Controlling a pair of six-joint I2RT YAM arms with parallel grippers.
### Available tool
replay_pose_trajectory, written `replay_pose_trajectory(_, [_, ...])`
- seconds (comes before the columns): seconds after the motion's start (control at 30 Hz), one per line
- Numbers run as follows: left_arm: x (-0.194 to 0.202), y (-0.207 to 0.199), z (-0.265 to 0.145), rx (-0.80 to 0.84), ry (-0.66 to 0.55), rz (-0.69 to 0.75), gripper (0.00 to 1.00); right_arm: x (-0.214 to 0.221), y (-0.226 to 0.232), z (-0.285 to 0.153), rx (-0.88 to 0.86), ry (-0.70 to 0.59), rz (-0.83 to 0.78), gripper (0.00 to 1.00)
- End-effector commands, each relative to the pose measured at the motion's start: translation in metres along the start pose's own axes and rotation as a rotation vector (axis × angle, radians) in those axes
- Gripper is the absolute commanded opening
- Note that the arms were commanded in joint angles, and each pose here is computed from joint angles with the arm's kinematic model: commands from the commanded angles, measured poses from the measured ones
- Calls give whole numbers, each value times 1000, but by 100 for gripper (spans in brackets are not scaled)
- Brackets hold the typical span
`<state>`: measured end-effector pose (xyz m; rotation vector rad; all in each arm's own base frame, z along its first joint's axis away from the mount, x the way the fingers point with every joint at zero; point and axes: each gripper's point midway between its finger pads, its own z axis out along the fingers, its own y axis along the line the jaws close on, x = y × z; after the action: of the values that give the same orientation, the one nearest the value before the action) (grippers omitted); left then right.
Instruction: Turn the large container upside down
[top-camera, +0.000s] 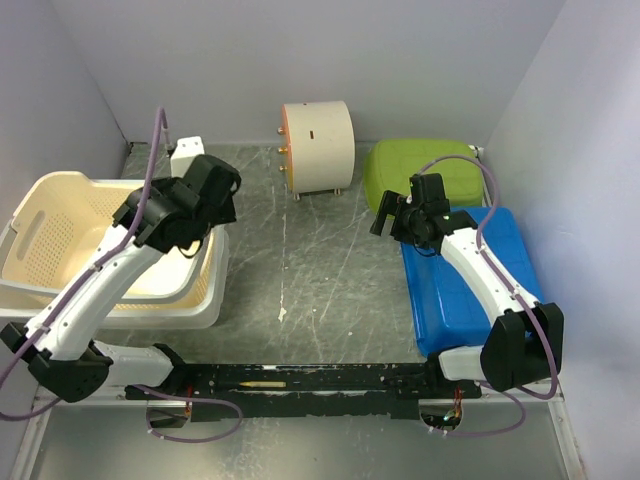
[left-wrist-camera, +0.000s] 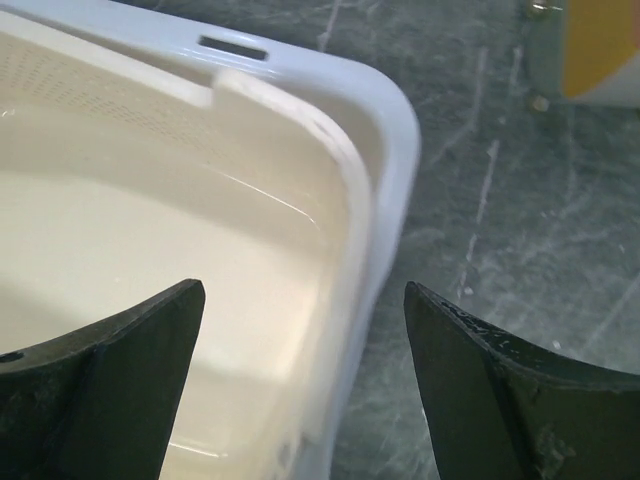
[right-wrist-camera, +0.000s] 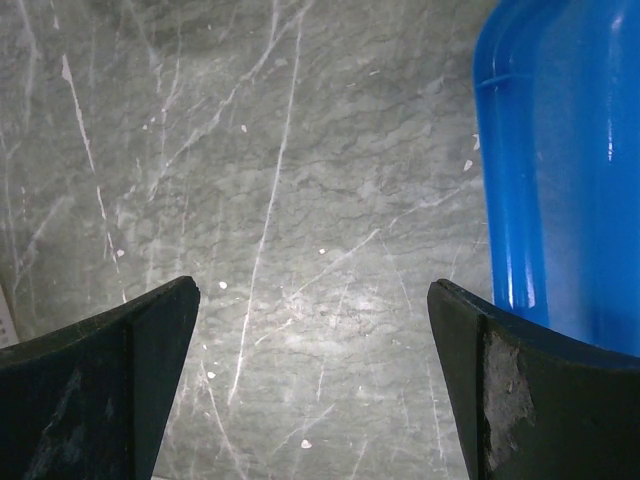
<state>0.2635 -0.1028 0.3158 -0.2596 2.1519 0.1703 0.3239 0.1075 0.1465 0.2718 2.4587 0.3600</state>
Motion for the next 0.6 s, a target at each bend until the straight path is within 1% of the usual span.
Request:
replay_pose_trajectory(0.0, [-14, -9, 31, 80, 4, -15, 91, -7, 7, 0, -30, -17, 2, 100])
replay_pose_trajectory(0.1, [-10, -6, 45, 32, 22, -4, 87, -6, 5, -1, -22, -23, 0, 100])
replay_pose_trajectory(0.2, [-12, -8, 53, 45, 18, -2, 79, -5, 4, -1, -20, -23, -2, 100])
replay_pose_trajectory(0.3, [-16, -15, 54, 86, 11, -3, 63, -5, 4, -1, -14, -16, -2, 100])
replay_pose_trajectory(0.43, [-17, -18, 55, 85, 20, 20, 42, -6, 6, 0, -21, -16, 0, 100])
replay_pose_trajectory(0.57, [-22, -18, 52, 98, 13, 42, 27, -8, 6, 0, -22, -17, 0, 100])
